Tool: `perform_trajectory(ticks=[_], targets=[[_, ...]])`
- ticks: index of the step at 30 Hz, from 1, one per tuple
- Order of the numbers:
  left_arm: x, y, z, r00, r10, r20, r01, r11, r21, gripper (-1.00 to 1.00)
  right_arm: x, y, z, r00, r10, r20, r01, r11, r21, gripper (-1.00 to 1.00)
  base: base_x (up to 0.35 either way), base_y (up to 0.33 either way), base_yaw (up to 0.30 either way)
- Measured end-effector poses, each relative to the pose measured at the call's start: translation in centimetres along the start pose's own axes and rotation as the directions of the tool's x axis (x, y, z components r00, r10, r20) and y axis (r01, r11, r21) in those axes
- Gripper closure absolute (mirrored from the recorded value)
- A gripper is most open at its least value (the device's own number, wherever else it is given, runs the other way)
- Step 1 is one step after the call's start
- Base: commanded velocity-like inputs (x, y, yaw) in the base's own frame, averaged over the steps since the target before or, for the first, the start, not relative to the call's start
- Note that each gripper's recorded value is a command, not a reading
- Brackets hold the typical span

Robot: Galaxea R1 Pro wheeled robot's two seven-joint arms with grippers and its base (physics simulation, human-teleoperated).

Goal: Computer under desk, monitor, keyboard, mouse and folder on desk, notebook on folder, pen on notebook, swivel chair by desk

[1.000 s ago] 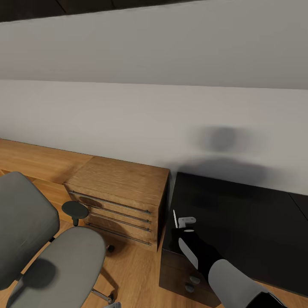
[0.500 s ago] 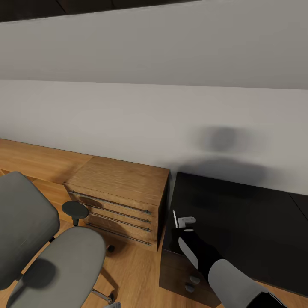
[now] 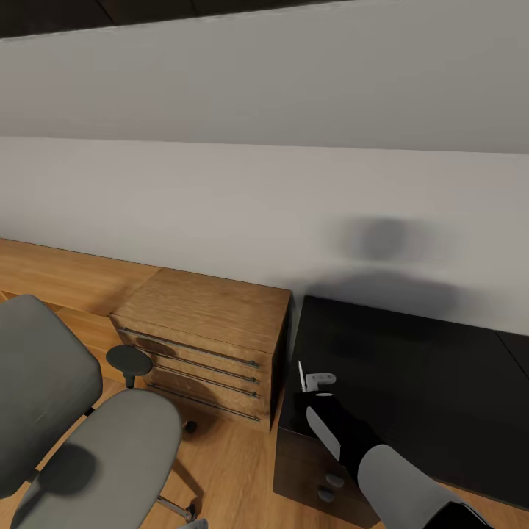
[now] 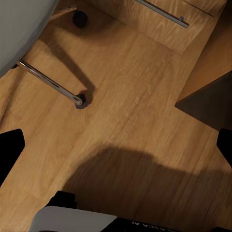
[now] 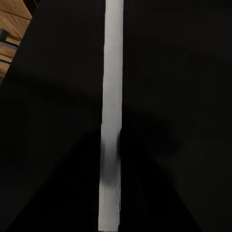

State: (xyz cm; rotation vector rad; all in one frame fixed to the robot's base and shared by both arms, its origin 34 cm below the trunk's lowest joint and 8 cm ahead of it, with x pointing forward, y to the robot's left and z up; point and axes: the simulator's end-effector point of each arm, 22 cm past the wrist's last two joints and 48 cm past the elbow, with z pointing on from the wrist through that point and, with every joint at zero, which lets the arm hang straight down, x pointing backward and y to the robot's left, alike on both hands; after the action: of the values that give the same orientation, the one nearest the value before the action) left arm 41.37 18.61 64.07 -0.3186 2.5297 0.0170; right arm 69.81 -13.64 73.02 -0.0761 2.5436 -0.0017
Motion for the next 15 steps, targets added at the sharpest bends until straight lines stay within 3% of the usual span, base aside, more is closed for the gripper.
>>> perform_trajectory(ticks=[15], targets=[[0.04, 0.03, 0.00, 1.000, 0.001, -0.001, -0.001, 1.000, -0.001, -1.00, 0.01, 0.02, 0.00, 1.000, 0.007, -0.001, -0.007, 1.000, -0.002, 1.00, 0.000, 0.000, 0.000]])
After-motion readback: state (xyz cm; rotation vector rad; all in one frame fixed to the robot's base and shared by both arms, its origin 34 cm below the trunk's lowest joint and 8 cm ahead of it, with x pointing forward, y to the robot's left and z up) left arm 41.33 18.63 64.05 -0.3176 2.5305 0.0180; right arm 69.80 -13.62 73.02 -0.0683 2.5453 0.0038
